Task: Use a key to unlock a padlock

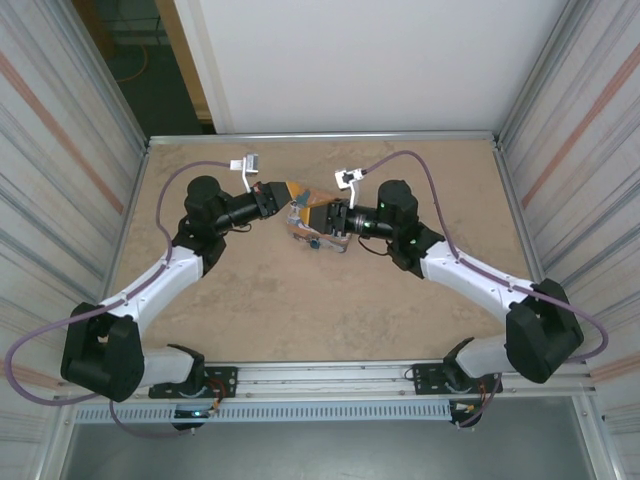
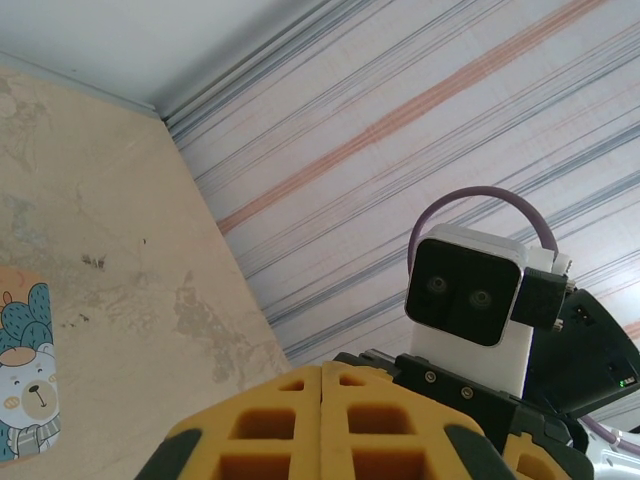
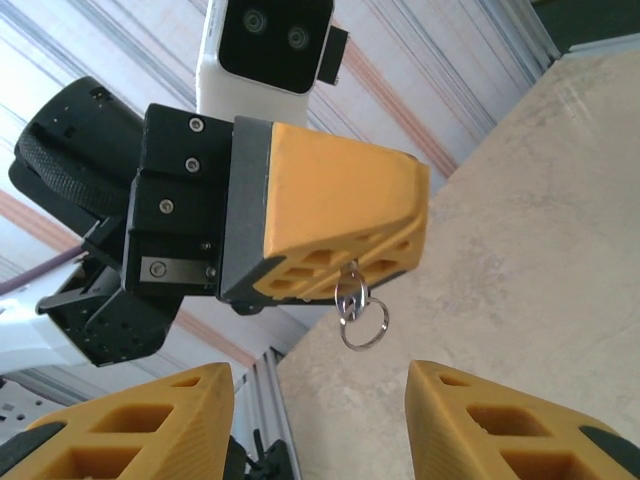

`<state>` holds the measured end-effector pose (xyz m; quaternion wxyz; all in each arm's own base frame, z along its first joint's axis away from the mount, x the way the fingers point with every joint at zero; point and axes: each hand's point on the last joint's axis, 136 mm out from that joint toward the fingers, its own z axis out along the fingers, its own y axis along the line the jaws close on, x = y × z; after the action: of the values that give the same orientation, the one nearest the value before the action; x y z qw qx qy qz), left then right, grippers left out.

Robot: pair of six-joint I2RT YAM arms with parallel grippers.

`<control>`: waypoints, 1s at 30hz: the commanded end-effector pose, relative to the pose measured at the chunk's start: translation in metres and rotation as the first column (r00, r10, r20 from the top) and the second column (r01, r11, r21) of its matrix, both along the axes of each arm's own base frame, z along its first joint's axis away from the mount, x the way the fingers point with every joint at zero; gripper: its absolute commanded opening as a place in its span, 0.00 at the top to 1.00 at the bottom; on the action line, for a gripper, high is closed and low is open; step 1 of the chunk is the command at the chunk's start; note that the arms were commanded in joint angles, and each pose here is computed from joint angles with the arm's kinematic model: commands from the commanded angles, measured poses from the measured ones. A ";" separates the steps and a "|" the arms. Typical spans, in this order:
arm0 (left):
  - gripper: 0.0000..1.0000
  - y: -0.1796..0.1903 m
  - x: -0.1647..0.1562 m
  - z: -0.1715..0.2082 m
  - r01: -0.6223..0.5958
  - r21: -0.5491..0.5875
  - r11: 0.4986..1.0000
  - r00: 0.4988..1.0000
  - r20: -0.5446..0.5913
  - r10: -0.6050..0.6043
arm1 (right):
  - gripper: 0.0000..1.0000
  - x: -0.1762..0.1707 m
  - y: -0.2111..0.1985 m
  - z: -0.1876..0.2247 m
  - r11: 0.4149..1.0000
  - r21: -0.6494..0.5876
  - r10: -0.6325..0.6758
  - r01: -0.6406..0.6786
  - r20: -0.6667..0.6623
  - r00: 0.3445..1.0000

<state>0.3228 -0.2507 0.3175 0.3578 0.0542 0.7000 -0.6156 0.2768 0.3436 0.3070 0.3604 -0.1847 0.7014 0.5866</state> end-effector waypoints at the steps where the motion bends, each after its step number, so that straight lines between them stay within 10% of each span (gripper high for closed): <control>1: 1.00 -0.002 -0.007 0.010 0.027 -0.003 1.000 0.998 0.060 -0.027 | 0.54 0.000 0.008 0.022 0.999 0.044 0.029 -0.031 0.040 0.999; 30: 1.00 -0.003 -0.010 0.008 0.038 -0.016 0.999 0.997 0.061 -0.037 | 0.82 0.018 0.026 0.008 0.999 0.045 0.026 -0.025 -0.022 0.999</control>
<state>0.3201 -0.2519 0.3176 0.3583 0.0613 0.6961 -0.6191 0.2947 0.3643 0.3026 0.3449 -0.1722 0.7028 0.5979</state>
